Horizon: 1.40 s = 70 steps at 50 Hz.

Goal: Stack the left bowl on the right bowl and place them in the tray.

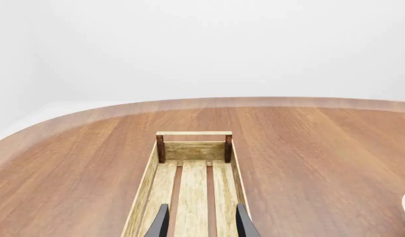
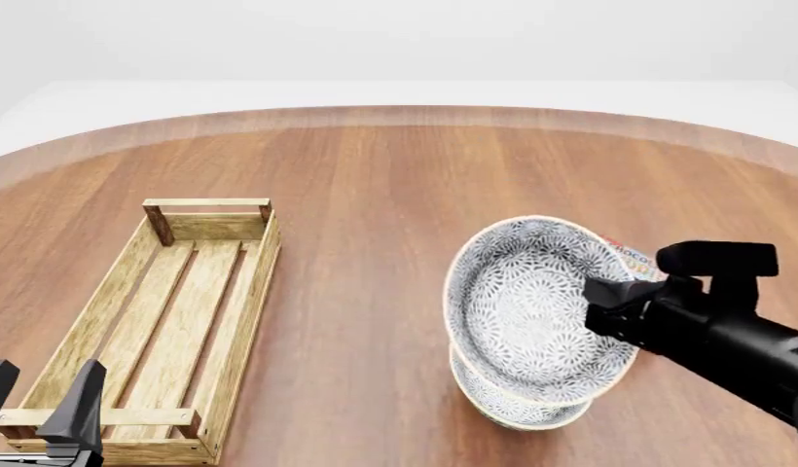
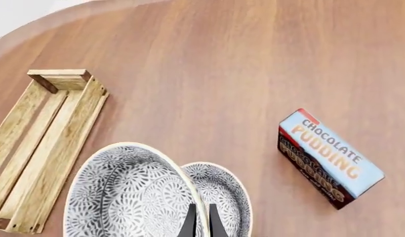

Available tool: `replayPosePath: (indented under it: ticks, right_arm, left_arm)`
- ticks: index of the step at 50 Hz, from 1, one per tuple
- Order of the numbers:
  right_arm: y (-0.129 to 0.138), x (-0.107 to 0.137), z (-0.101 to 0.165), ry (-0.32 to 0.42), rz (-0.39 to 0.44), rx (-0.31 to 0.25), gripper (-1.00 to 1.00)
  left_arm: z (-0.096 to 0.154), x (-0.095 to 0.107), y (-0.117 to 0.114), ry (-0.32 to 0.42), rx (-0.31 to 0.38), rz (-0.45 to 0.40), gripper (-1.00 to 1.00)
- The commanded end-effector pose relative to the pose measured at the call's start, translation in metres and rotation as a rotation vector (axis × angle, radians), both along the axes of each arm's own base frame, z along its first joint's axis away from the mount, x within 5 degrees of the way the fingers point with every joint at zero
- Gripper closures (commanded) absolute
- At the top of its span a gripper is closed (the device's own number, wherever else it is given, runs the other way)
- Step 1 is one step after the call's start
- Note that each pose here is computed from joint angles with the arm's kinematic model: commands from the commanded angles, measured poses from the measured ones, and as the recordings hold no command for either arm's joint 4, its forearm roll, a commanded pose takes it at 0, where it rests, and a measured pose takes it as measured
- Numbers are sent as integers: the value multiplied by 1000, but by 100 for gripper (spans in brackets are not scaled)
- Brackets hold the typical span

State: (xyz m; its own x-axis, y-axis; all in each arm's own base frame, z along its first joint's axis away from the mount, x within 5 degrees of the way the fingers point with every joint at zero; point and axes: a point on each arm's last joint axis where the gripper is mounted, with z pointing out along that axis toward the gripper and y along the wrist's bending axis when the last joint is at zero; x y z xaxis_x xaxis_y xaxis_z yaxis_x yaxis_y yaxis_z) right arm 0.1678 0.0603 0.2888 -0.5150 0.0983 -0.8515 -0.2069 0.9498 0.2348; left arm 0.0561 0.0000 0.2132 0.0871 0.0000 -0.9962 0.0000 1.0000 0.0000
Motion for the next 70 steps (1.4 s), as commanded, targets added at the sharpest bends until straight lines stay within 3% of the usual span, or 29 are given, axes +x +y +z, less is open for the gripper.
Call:
replayPosePath:
  ticks: [1, 33, 70]
  right_arm:
    - [-7, 6, -22, 30, -67, 32, 100]
    - [-4, 33, -66, 97, -110, 39, 100]
    - [-8, 36, -100, 134, -147, 54, 100]
  left_arm:
    - [0, 0, 0, 0, 0, 0, -100]
    - [0, 0, 0, 0, 0, 0, -100]
    - [0, 0, 0, 0, 0, 0, -100]
